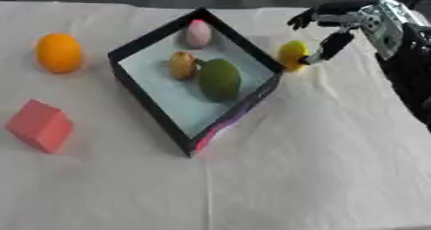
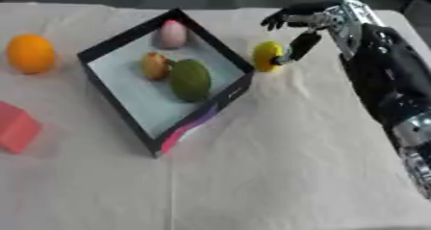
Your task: Pick up objects on the table and place them in the box.
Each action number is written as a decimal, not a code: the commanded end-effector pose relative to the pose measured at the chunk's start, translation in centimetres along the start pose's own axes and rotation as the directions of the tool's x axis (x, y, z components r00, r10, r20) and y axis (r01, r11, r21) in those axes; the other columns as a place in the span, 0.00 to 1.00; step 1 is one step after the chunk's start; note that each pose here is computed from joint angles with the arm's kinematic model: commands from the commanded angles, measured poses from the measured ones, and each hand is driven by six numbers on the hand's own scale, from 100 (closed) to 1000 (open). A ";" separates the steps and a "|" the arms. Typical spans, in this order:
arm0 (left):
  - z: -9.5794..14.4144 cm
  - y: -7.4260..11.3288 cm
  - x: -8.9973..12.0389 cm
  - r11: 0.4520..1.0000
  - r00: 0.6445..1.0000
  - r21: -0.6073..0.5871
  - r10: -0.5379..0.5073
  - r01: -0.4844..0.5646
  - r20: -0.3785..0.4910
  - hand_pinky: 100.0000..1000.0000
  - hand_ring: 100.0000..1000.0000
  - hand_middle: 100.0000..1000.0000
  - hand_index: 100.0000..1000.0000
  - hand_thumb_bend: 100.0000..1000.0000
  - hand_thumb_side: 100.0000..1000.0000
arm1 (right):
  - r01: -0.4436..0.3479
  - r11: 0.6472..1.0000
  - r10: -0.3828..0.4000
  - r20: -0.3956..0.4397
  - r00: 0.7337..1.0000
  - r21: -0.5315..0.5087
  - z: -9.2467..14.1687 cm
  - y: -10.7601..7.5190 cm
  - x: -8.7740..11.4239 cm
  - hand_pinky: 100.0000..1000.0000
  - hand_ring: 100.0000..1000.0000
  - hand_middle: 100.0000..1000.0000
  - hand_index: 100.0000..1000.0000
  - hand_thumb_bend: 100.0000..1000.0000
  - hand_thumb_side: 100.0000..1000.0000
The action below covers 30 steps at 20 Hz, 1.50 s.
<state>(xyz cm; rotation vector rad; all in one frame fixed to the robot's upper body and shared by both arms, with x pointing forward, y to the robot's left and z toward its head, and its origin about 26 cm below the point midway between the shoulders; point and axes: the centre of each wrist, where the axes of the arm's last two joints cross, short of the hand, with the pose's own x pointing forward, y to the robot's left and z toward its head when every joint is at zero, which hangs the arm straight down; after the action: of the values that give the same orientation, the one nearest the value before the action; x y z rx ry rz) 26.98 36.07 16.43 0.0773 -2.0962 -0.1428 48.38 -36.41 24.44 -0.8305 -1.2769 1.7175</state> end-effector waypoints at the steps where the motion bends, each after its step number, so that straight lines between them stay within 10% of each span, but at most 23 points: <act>1: -0.2 0.3 0.8 0.999 0.999 -0.016 -0.028 0.028 0.021 0.93 0.83 0.75 0.83 0.00 0.69 | -0.023 0.999 0.022 -0.041 0.999 -0.023 1.5 -1.2 -1.2 0.95 0.89 0.84 0.97 0.38 0.32; 30: -0.1 0.2 0.7 0.999 1.000 -0.030 -0.025 0.025 0.011 0.94 0.83 0.76 0.83 0.00 0.69 | 0.015 1.000 -0.015 -0.054 0.998 -0.002 0.9 0.3 -1.0 0.95 0.88 0.83 0.96 0.38 0.25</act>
<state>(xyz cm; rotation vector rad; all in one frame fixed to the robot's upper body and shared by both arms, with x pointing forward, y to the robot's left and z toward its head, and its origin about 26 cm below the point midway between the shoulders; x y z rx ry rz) 26.89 36.11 16.26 0.0717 -2.0873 -0.1554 48.17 -37.12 22.98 -0.8246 -1.2333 1.6883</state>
